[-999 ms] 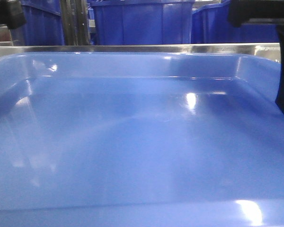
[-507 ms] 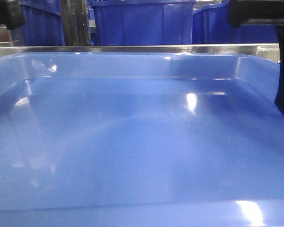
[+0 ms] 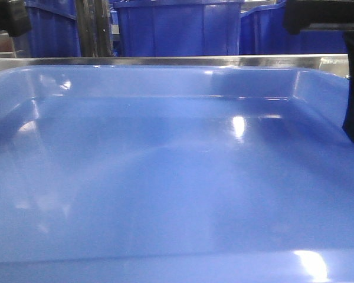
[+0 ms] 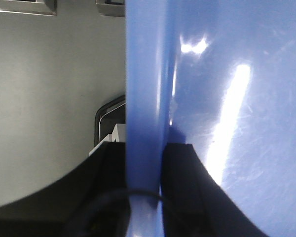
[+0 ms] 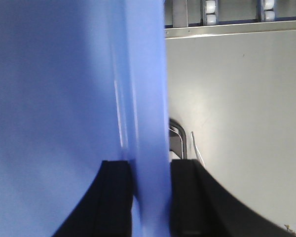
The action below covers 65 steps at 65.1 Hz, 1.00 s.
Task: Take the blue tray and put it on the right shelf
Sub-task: 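Hold the tray while the base drives up to the metal shelf, then raise the tray and lower it onto the upper shelf level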
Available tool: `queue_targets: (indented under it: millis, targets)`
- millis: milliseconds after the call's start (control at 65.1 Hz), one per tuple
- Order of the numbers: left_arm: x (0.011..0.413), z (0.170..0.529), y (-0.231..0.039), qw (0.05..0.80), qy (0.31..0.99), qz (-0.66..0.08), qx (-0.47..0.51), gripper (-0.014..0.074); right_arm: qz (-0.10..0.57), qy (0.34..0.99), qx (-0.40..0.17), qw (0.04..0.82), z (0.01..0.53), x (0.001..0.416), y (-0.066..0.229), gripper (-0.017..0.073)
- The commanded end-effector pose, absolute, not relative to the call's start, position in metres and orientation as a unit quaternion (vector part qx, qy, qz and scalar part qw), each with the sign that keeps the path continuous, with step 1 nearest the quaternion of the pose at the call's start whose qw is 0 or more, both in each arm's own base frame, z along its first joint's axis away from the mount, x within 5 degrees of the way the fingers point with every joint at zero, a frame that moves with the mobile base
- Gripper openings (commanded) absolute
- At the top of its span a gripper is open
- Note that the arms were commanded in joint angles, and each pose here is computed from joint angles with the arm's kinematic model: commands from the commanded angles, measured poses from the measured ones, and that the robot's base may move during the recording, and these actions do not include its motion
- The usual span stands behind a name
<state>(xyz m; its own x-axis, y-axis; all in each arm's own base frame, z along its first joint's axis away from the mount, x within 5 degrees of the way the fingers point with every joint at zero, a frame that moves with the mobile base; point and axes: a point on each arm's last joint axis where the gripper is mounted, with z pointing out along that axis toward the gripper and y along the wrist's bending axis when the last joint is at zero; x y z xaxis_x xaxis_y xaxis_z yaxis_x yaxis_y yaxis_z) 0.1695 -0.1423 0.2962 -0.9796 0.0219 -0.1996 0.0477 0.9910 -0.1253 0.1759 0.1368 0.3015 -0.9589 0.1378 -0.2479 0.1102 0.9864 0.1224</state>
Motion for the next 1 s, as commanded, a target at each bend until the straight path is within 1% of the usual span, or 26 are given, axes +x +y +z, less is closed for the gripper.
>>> queue_targets:
  millis: [0,507,615,722,830,984]
  targets:
    - [0.168,0.307,-0.141,0.117,0.99,-0.073,0.02,0.0034,0.075,0.981,0.065,0.168,0.317,0.178,0.135,0.0265]
    - [0.169,0.307,-0.141,0.118,0.99,-0.074,0.02,0.0034,0.076,0.981,0.065,0.169,0.317,0.178,0.135,0.0265]
    - [0.171,0.307,-0.142,0.131,0.988,-0.077,0.022,0.0034,0.078,0.98,0.065,0.171,0.317,0.178,0.135,0.0265]
    - [0.174,0.308,-0.143,0.15,0.985,-0.083,0.024,0.0034,0.09,0.975,0.061,0.192,0.319,0.182,0.137,0.0265]
    - [0.177,0.317,-0.146,0.164,0.981,-0.097,0.024,0.0034,0.1,0.973,0.059,0.201,0.325,0.183,0.139,0.0265]
    - [0.181,0.346,-0.149,0.201,0.972,-0.121,0.03,0.0034,0.115,0.966,0.043,0.228,0.354,0.186,0.14,0.0265]
